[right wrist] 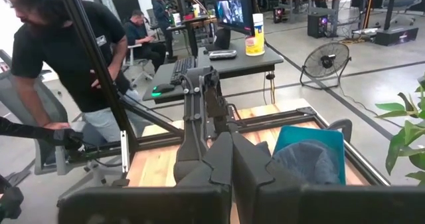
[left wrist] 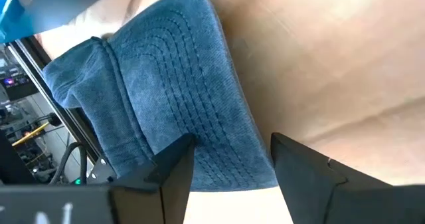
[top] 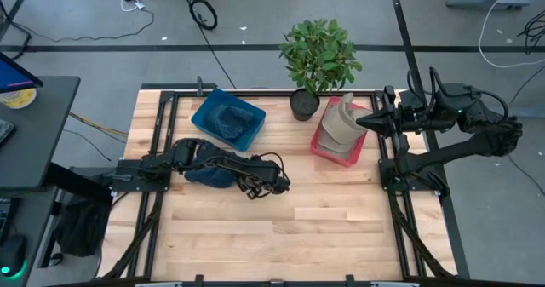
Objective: Pick & Place hat
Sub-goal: Put the blue cap into the blue bin
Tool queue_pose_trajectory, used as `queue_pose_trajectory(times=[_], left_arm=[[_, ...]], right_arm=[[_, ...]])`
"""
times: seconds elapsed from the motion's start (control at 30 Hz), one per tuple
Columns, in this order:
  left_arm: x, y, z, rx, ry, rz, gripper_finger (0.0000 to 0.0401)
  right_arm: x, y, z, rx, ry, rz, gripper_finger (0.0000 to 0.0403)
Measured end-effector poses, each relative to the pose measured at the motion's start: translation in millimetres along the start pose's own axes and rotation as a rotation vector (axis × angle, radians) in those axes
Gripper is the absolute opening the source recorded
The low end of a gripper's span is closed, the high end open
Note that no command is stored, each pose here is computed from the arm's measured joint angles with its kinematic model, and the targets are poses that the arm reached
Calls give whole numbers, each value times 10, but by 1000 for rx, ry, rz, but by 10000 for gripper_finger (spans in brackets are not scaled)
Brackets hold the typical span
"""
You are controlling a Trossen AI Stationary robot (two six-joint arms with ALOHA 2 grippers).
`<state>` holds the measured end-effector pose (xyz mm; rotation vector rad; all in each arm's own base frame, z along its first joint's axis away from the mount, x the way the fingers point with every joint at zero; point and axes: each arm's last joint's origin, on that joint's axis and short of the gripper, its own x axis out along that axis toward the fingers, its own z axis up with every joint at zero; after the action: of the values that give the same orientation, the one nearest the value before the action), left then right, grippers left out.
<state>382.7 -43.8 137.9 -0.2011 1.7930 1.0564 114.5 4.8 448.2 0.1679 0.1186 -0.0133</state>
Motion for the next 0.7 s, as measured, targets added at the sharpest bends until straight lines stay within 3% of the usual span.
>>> queue_pose_trajectory(times=[0.23, 0.47, 0.7], left_arm=[[6, 12, 20, -11, -9, 7, 165], [-11, -41, -33, 25, -20, -7, 15], [-47, -129, -178, 26, -34, 2, 2]], right_arm=[[8, 2, 7, 26, -6, 2, 4], [7, 5, 24, 27, -24, 4, 4], [7, 9, 56, 13, -58, 7, 4]])
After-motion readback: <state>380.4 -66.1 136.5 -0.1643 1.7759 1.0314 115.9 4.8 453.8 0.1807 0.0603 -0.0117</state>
